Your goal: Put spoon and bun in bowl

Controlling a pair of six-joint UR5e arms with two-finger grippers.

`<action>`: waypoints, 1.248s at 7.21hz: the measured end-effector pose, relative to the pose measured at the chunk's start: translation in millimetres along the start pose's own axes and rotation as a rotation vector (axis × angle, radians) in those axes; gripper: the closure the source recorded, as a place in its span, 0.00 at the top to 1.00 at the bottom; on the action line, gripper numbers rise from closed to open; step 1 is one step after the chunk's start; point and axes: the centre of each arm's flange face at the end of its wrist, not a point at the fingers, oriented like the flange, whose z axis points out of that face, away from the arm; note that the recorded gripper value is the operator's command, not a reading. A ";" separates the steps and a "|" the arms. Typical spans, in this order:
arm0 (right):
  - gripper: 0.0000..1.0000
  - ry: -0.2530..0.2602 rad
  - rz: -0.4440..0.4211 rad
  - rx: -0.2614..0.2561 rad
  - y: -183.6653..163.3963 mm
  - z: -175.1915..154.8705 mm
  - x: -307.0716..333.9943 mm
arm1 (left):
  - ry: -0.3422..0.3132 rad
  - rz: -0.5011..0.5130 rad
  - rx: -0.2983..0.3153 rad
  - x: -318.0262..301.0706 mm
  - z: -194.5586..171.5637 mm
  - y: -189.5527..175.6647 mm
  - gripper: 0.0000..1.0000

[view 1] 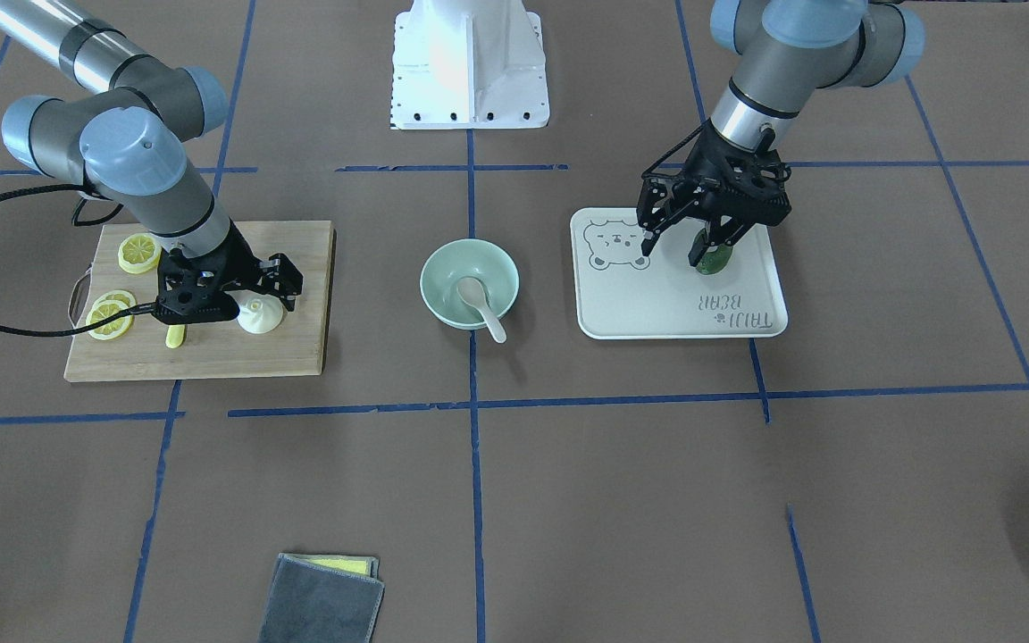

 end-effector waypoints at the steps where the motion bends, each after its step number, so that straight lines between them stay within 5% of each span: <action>1: 0.66 0.003 -0.001 0.002 -0.3 1.4 -0.9 | 0.000 0.000 -0.001 0.0 0.2 0.2 0.68; 3: 0.40 0.006 0.000 0.004 -0.7 2.1 -0.9 | -0.001 0.000 -0.001 0.1 -0.1 0.4 0.68; 7: 0.43 -0.018 0.000 0.017 0.5 -11.1 -8.6 | -0.007 -0.002 -0.004 0.2 -0.6 0.8 0.69; 9: 0.44 -0.064 0.067 0.028 0.1 -30.3 -46.4 | -0.009 -0.003 -0.006 -1.1 -0.8 1.4 0.69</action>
